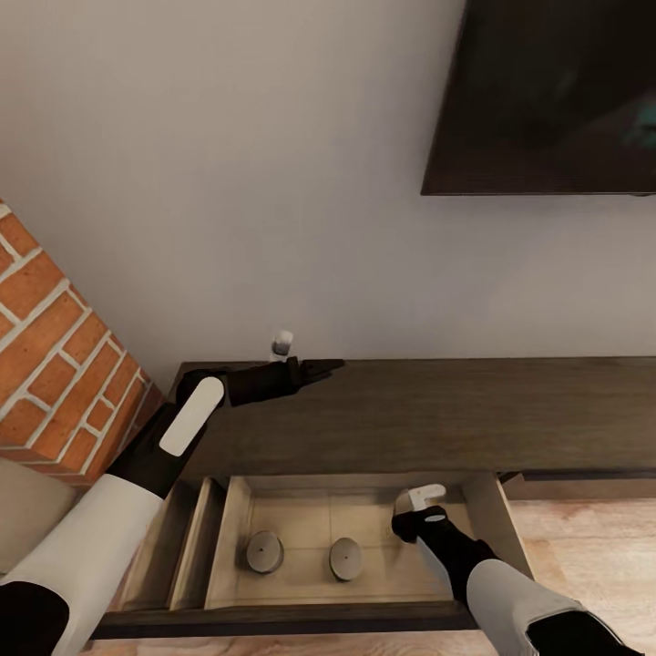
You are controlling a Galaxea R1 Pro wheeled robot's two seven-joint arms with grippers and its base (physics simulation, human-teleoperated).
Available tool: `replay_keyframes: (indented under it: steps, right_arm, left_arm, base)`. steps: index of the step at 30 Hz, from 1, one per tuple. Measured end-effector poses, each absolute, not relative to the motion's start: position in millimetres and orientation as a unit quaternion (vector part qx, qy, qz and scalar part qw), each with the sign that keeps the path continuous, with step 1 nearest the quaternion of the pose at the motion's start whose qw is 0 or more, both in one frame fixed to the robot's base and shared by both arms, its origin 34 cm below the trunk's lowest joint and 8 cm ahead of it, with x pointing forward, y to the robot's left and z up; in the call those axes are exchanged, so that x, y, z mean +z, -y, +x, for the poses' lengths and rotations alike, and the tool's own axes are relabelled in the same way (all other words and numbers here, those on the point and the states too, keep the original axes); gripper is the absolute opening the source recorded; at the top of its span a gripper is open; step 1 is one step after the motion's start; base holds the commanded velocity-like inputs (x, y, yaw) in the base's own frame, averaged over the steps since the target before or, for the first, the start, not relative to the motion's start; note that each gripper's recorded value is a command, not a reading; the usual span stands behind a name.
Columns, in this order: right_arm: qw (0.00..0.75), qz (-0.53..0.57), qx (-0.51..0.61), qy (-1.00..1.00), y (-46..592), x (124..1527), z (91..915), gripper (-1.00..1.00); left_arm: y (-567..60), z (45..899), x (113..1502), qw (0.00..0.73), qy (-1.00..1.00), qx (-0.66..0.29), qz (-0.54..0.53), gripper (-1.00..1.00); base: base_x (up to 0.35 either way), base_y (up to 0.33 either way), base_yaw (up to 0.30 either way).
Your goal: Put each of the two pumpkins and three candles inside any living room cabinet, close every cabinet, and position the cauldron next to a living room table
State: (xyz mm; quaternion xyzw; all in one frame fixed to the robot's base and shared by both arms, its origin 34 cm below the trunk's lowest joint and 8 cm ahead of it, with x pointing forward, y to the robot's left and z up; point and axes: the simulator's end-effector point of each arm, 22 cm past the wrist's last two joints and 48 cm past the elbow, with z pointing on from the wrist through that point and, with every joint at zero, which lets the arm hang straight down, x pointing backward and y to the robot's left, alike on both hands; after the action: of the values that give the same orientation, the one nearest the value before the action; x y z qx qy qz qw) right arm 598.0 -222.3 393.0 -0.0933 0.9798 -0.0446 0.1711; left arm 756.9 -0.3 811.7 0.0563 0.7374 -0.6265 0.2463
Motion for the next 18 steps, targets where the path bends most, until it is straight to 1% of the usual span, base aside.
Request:
replay_keyframes:
  steps: [8,18]
  right_arm:
    - [0.194,-0.092,-0.044,-0.976,229.0,398.0,612.9,-1.00]
    - [0.166,-0.093,-0.046,-0.981,229.3,392.8,599.5,-1.00]
  left_arm:
    - [-1.0,757.1,810.8,0.247,-0.738,-0.625,0.056,1.00]
    - [-1.1,757.2,810.5,0.247,-0.739,-0.625,0.056,1.00]
  base:
    - [0.000,0.000,0.000]
    - [0.000,0.000,0.000]
